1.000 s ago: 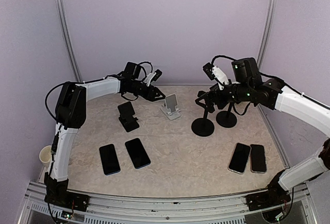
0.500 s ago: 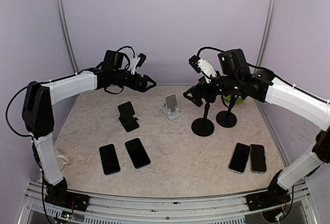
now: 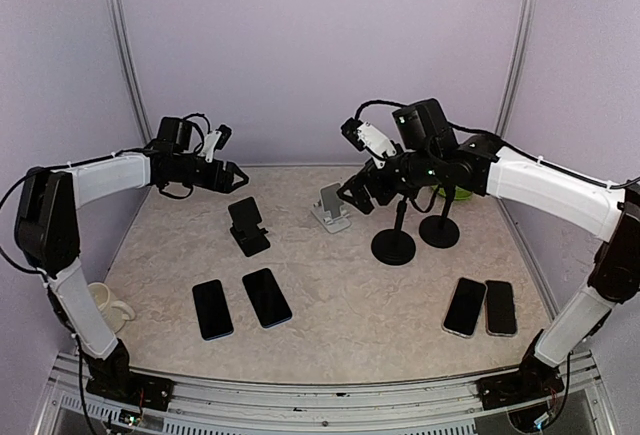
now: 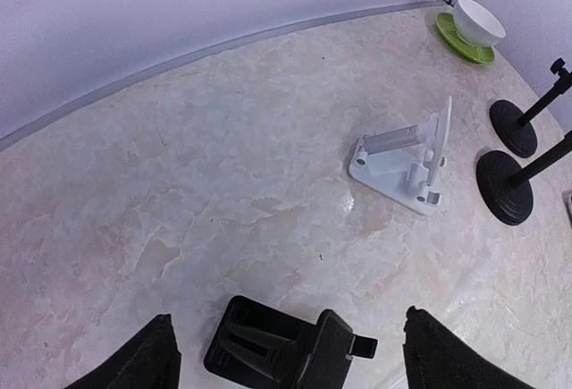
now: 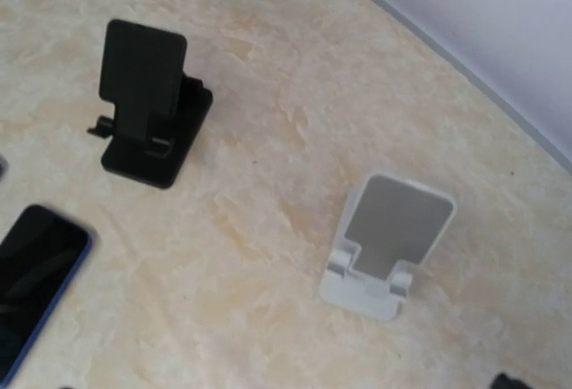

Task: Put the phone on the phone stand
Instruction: Move the phone stand to the center of the board.

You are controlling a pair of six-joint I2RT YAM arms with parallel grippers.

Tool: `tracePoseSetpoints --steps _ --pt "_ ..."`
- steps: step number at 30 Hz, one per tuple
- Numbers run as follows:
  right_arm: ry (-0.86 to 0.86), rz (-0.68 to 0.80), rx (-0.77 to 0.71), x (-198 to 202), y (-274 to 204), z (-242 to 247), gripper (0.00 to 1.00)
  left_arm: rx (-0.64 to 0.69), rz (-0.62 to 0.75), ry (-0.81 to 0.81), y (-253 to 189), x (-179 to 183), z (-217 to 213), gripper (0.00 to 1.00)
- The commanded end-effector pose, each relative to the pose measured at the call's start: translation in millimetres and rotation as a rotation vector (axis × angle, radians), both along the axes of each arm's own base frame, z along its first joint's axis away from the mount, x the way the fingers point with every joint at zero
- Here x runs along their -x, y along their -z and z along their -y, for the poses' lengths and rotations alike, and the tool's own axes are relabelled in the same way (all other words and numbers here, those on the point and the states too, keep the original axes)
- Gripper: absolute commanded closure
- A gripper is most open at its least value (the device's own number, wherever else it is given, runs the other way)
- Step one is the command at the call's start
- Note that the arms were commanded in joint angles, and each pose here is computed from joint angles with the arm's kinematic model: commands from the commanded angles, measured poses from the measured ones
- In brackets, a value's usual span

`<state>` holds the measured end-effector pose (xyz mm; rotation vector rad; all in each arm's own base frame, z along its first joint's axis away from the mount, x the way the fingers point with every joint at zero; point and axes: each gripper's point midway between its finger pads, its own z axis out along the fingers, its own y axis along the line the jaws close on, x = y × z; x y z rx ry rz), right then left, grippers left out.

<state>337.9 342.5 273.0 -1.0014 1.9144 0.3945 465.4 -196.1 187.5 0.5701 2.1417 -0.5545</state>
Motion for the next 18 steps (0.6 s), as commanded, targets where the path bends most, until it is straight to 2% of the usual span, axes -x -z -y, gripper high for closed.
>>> tracePoseSetpoints --steps 1,4,11,17,18 --pt "-0.003 0.010 -0.004 -7 -9 -15 0.00 0.064 -0.081 0.073 11 -4 -12 0.22" --pt "0.035 -0.007 -0.001 -23 -6 -24 0.00 0.072 -0.103 0.098 14 -2 -16 0.24" --pt "0.120 -0.051 -0.012 -62 7 -53 0.00 0.085 -0.111 0.109 10 7 -12 0.23" --pt "0.218 -0.078 0.022 -99 29 -70 0.00 0.063 -0.059 0.068 -12 15 -9 0.12" --pt "0.230 -0.082 0.027 -104 32 -73 0.00 0.060 -0.048 0.063 -17 18 -9 0.05"
